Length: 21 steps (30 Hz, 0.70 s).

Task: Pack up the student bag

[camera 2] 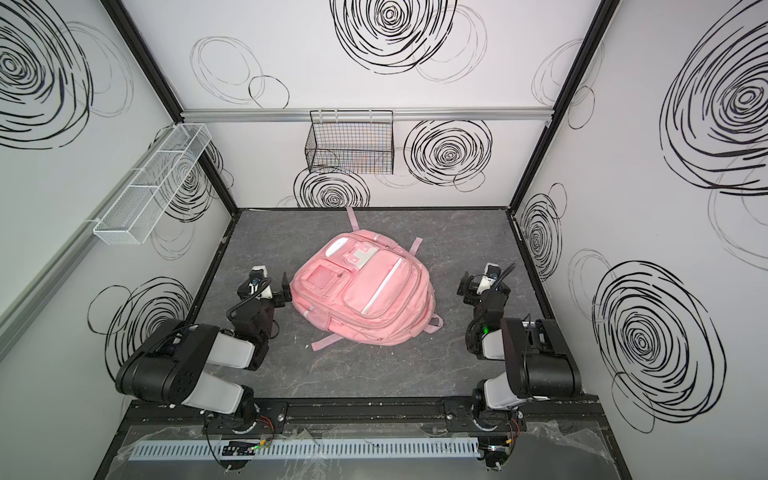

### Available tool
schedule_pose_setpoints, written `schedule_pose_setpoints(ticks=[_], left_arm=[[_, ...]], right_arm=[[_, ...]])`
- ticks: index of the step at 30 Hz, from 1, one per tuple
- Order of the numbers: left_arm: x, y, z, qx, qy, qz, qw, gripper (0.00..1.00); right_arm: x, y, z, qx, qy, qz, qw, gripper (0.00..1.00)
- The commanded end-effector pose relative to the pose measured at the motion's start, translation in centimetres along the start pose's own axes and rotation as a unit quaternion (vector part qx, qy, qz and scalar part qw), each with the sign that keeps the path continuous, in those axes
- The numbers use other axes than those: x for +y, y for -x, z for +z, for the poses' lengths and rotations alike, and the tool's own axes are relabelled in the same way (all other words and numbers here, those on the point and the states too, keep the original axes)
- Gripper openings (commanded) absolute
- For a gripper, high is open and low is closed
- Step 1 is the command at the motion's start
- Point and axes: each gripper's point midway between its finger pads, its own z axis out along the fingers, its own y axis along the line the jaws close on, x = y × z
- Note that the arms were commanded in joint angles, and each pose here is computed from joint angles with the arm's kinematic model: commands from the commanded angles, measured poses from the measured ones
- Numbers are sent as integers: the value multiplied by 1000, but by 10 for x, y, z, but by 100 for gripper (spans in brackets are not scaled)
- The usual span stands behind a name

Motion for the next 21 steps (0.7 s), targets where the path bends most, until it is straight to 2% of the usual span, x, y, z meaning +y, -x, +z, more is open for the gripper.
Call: schedule_pose_setpoints(ticks=[1,2,21], left_arm=[[-1,27,-4,-56,4,-22,998,96],[0,27,-4,-57,7,-22,998,96],[3,29,-7,-63,15,-25,998,96]], right_arm=[[-3,16,0,-28,-15,5,999,100],[-3,13,3,-14,-18,7,1000,100],[-3,13,2,-18,-16,5,1000,100]])
